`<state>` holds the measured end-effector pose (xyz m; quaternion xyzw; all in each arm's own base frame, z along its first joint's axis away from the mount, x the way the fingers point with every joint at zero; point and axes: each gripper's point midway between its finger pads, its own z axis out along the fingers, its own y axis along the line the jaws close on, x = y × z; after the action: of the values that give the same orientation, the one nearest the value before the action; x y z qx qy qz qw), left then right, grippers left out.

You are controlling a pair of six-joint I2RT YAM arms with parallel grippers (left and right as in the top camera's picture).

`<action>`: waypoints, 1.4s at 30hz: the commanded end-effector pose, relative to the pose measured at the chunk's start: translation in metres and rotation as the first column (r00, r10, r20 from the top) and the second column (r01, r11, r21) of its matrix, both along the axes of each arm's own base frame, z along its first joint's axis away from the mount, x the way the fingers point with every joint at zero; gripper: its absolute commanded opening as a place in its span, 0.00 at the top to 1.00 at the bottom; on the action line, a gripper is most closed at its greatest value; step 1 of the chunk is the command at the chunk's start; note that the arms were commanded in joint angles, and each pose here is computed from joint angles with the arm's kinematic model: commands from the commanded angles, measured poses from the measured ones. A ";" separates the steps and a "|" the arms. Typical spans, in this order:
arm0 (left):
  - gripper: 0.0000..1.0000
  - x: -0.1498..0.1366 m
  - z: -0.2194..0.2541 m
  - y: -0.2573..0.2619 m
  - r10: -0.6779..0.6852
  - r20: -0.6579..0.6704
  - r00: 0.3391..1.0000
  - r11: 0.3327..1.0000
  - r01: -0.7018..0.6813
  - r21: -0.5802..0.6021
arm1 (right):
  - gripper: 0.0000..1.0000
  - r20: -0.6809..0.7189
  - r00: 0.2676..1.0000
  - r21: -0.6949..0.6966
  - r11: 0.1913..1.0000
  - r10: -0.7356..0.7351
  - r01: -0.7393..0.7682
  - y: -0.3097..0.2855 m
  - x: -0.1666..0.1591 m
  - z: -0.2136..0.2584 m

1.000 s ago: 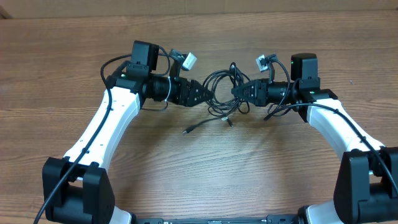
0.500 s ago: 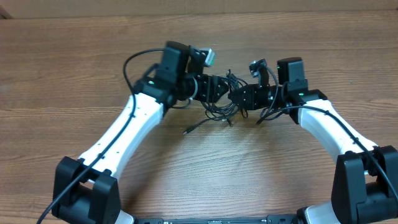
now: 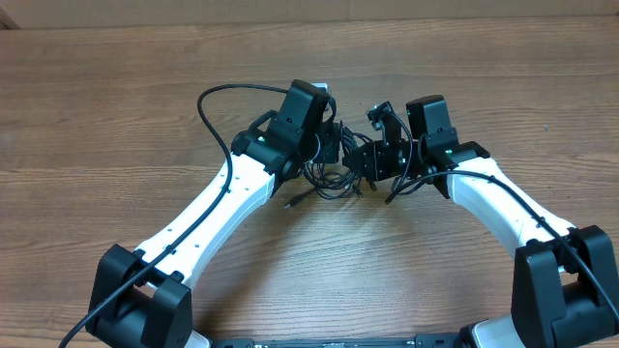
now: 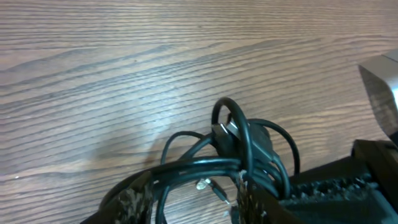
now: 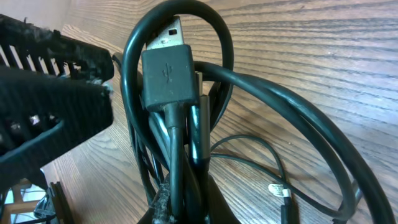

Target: Untangle cables

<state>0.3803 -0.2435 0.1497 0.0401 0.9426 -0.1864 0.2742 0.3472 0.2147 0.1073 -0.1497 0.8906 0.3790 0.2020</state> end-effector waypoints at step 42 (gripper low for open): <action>0.58 0.013 0.035 0.009 -0.095 -0.083 0.992 0.961 0.070 -0.267 | 0.96 0.087 0.995 -0.079 0.996 0.052 -0.045 0.025 -0.017 0.017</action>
<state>0.3983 -0.2239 0.1701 0.0087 0.9329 -0.2637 0.2453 0.3289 0.2372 0.1100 -0.1859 0.8986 0.3395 0.2068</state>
